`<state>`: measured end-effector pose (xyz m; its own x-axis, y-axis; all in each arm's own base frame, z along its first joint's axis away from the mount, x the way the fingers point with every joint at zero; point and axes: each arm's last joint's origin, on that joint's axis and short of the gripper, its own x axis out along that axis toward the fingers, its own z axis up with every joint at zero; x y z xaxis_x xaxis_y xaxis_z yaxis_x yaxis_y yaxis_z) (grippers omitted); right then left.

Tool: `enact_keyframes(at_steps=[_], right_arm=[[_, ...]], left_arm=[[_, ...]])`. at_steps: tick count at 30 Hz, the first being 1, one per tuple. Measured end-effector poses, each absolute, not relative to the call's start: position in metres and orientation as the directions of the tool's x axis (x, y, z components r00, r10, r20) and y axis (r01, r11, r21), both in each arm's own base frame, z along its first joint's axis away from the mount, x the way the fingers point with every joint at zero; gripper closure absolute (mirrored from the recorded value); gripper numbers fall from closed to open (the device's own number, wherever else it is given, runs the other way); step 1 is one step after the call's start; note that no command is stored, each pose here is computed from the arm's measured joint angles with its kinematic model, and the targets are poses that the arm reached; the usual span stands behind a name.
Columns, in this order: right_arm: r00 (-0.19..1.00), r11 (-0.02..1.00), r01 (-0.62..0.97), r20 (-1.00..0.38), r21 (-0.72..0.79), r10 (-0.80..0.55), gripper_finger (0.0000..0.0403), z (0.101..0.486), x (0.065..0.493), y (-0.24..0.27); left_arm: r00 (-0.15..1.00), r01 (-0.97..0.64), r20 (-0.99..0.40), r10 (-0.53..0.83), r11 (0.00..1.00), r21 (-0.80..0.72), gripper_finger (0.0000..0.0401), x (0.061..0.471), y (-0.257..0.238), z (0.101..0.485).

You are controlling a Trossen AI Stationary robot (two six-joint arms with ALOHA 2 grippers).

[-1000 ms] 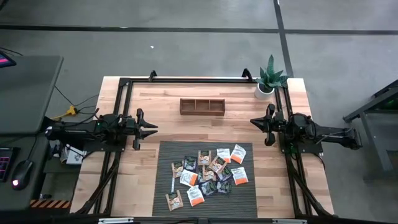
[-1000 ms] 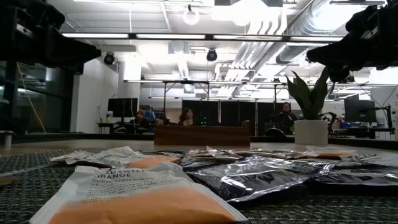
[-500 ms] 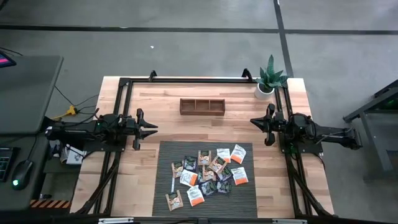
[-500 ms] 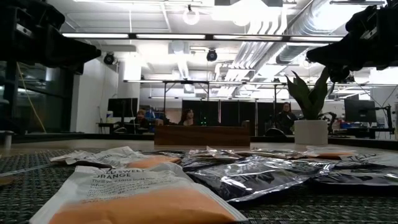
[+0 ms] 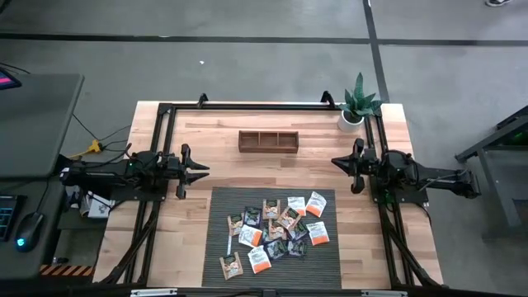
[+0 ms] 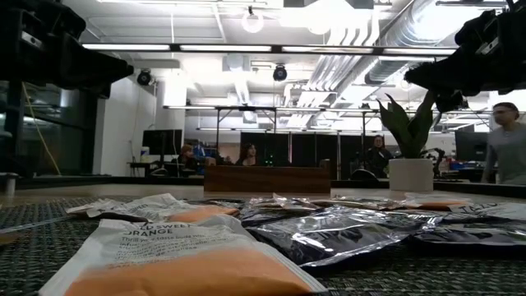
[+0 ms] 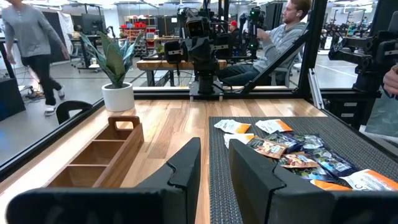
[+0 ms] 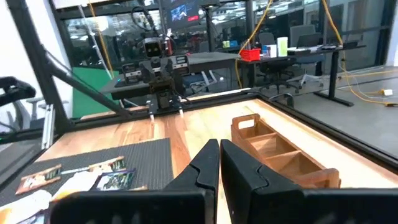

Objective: Pick & Place Tea
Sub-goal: Put the orange tea bag into the middle compartment of the wooden organizer

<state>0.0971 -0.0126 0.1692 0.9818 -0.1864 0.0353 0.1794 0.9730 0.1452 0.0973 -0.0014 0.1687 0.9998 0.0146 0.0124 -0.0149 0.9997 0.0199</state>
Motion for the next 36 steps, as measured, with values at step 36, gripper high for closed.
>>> enact_keyframes(at_steps=[36], right_arm=[[0.786,0.688,0.361,-0.602,0.630,0.139,0.0237,0.140,0.126,-0.007]], left_arm=[[1.000,-0.015,0.013,0.015,1.000,0.020,0.0319,0.097,-0.001,0.169]])
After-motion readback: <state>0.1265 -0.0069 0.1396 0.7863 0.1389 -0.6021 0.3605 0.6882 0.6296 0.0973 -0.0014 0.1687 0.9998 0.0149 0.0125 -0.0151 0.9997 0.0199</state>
